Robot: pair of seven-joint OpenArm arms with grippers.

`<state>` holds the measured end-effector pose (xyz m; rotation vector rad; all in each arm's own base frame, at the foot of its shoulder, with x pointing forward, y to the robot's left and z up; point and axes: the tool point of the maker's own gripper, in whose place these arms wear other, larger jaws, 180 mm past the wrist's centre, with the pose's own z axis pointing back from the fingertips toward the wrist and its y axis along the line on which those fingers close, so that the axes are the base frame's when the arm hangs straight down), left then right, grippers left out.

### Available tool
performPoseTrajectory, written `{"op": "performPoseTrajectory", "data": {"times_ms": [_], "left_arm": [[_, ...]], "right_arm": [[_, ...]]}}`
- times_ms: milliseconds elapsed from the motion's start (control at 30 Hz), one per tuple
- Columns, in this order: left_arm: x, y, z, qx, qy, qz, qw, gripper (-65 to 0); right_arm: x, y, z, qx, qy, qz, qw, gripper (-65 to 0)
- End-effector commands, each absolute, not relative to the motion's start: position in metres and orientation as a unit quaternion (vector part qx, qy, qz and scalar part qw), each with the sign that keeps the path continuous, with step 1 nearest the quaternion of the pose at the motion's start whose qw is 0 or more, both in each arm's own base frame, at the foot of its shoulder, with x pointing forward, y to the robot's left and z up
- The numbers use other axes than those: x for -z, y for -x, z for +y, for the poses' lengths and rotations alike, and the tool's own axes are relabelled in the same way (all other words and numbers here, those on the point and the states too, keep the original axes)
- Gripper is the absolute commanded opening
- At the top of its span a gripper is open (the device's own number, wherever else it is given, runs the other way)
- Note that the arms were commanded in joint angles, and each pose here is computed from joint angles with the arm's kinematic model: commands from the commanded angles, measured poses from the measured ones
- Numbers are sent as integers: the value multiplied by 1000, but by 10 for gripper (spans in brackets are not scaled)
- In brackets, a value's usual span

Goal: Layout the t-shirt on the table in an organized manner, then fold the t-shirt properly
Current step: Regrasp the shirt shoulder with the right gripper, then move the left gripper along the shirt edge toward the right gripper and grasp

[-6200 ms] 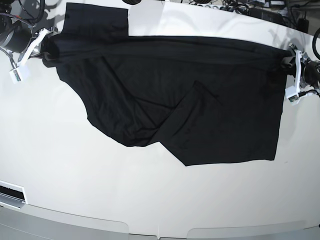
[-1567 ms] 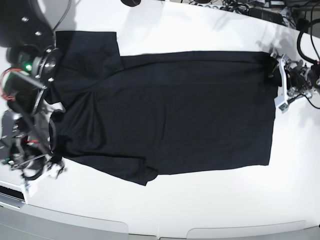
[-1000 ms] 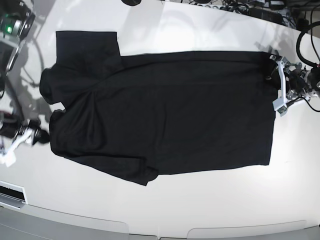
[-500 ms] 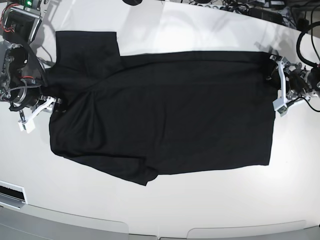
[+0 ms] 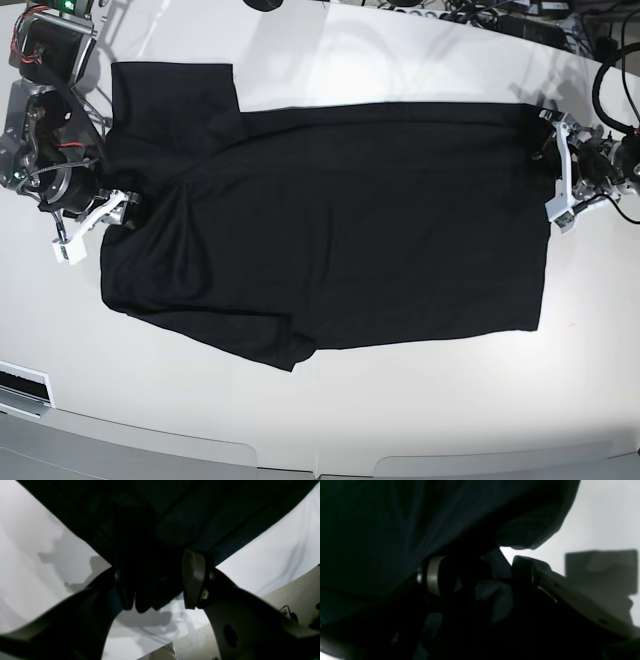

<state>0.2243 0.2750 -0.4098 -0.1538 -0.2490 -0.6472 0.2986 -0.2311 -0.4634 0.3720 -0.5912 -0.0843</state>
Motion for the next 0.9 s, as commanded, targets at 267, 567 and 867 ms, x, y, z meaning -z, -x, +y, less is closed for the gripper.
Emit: {"op": "performPoseTrajectory", "data": {"times_ms": [267,567,867], "left_arm": [[399,-233,281,321,68,-134,935,-351],[398,-233,278,317,76,-136,935,-351],[401,-232,271,315,86,-138,935,-351]], "right_arm": [[454,-302,-236,8,-177,-276,945,-650],[453,-301,-292,116,-65,-254,958,-650],[459,-292,-308,188,-31,-230,954,-650]]}}
